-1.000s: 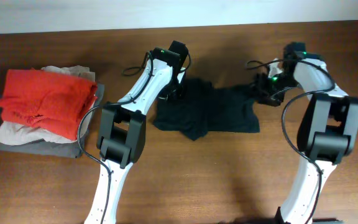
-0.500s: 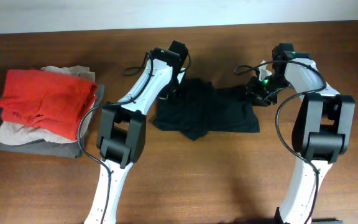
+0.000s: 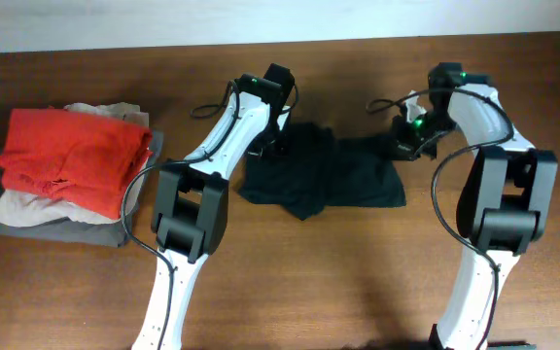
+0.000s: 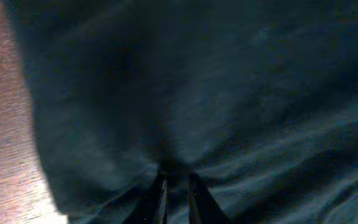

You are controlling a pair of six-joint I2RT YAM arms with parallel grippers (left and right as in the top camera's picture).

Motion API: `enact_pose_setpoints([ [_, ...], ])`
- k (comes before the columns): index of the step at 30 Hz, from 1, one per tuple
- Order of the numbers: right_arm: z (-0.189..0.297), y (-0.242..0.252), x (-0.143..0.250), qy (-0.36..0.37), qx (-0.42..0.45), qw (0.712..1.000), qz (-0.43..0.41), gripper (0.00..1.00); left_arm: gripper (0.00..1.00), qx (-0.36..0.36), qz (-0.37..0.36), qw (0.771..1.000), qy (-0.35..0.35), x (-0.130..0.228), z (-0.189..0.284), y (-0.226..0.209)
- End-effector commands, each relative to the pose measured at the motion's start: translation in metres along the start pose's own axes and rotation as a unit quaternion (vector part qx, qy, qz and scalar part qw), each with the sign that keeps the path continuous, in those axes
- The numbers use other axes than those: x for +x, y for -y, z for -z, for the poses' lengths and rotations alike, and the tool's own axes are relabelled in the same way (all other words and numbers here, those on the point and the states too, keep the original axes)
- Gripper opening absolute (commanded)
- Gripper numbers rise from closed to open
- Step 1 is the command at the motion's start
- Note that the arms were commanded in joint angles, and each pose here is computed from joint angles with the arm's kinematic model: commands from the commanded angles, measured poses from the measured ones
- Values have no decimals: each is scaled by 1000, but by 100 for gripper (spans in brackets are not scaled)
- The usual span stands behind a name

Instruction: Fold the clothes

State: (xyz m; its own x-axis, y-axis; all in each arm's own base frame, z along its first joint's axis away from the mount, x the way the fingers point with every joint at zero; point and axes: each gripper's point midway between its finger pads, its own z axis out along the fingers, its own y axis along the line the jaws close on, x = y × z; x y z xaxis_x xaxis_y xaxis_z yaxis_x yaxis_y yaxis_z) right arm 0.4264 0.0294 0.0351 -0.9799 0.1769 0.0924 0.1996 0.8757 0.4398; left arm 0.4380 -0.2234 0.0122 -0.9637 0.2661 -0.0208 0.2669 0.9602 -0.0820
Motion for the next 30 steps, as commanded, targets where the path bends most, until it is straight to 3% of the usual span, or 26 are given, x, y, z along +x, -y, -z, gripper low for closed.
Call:
enact_pose_setpoints([
  [1, 39, -1, -15, 43, 51, 998, 20, 4, 13, 1, -9, 1000, 26, -12, 20, 1],
  [8, 77, 5, -18, 61, 142, 988, 8, 4, 30, 10, -15, 997, 78, -27, 81, 10],
  [14, 90, -18, -15, 66, 175, 982, 36, 4, 31, 12, -6, 991, 130, -36, 136, 2],
  [23, 90, -70, -2, 77, 227, 967, 85, 4, 34, -31, 58, 970, 236, -34, 244, -70],
  [30, 98, -52, -12, 92, 214, 972, 34, 4, 34, -35, 73, 968, 236, -28, 251, -86],
])
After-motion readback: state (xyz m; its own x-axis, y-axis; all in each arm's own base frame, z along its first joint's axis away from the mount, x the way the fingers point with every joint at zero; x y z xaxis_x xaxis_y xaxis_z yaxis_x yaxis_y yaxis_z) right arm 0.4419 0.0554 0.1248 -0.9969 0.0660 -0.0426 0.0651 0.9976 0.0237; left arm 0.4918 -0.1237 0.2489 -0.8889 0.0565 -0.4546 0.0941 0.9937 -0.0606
